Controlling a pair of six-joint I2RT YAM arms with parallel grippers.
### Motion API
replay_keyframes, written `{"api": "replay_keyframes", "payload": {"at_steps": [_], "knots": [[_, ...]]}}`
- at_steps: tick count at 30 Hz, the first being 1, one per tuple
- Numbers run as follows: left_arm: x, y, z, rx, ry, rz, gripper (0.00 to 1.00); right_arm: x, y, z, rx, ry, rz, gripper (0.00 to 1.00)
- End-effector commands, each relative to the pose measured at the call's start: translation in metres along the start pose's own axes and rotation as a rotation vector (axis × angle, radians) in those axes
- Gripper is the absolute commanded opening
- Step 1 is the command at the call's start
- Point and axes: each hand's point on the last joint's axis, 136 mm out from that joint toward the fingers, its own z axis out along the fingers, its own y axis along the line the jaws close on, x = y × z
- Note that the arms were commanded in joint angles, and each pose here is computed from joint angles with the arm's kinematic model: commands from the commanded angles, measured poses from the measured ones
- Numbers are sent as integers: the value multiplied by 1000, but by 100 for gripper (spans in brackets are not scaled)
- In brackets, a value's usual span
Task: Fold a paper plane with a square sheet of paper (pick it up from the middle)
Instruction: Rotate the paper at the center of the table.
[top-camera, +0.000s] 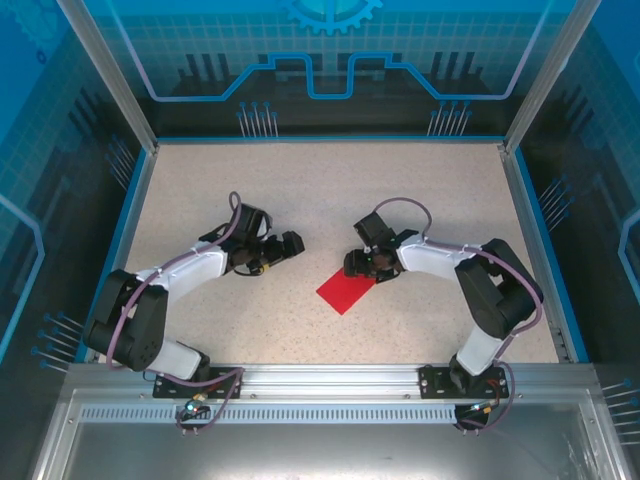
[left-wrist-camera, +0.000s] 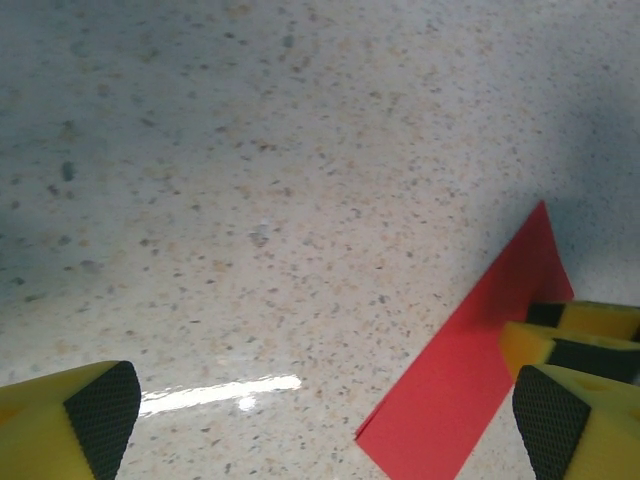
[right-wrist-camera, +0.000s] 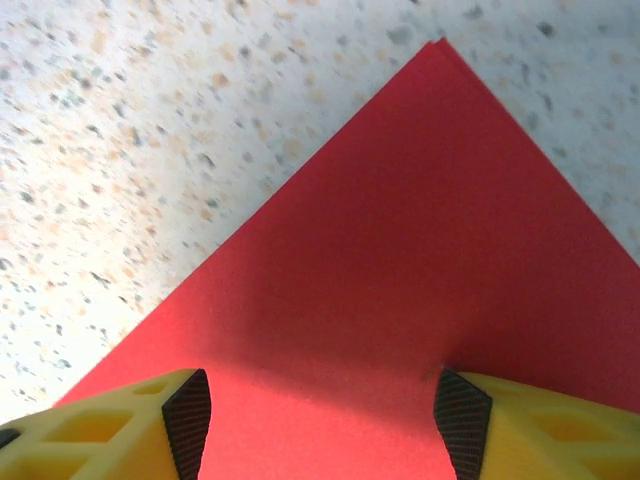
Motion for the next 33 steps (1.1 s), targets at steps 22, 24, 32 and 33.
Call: {"api": "replay_keyframes", "payload": {"at_steps": [22,24,32,33], "knots": [[103,-26,33,77,322,-114,65,-53,58,21,-249,-37,-87,48],[109,-27,34,71,336,-111,64,-55,53,28,-231,-29,-71,47],[120,-28,40,73,369,-136,60,-50,34,43,-221,3,31,47],[120,-30,41,83,373,-135,60,-46,30,46,-217,16,49,47]]}}
